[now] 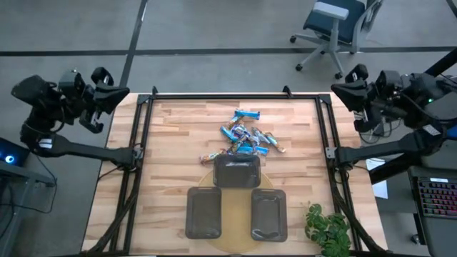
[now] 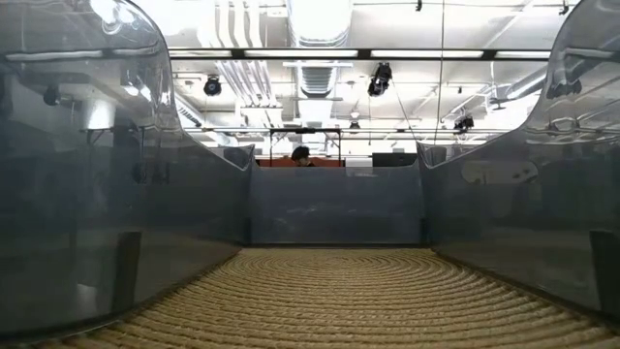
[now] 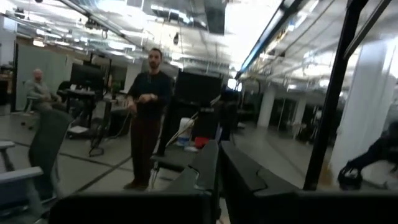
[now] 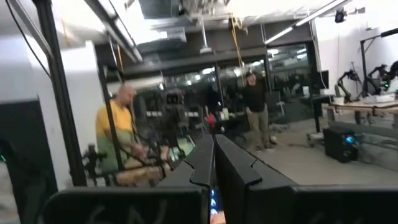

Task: Pick and place Granola Bars by type
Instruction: Put the red granola bar into the bottom left black bin

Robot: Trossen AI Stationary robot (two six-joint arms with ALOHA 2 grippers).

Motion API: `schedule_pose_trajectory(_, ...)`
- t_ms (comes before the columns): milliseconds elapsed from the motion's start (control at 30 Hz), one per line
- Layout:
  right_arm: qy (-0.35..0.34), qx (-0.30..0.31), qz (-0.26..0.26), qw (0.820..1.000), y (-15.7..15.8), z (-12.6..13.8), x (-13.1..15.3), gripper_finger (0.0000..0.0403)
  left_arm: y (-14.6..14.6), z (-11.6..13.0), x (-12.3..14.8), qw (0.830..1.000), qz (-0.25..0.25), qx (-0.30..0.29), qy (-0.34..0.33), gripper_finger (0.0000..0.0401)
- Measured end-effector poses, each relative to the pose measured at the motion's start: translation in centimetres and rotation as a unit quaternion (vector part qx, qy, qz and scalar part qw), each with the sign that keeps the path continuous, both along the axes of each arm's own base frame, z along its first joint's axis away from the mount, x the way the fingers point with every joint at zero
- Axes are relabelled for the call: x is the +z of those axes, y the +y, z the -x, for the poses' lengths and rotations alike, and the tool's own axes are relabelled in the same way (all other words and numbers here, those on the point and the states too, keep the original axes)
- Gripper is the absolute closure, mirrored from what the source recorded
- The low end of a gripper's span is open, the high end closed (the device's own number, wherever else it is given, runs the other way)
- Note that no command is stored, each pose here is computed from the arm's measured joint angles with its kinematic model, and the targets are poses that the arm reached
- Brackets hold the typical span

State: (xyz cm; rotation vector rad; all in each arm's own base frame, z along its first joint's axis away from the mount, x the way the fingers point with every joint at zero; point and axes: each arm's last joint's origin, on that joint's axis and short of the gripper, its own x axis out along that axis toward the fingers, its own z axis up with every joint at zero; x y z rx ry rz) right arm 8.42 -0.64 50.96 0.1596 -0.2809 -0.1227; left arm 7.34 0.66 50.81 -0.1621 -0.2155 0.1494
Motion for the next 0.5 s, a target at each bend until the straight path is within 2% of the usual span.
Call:
schedule_pose_trajectory(267, 0.035, -0.004, 0.014, 0.999, 0.0, -0.8, 2.3, 0.0394, 0.1, -2.0, 2.1, 0.998, -0.026, 0.007, 0.053, 0.0401)
schedule_pose_trajectory(500, 0.096, -0.003, 0.012, 0.995, -0.1, -1.7, 1.7, 0.0394, 0.3, -3.7, 1.9, 0.994, -0.035, 0.027, 0.103, 0.0401)
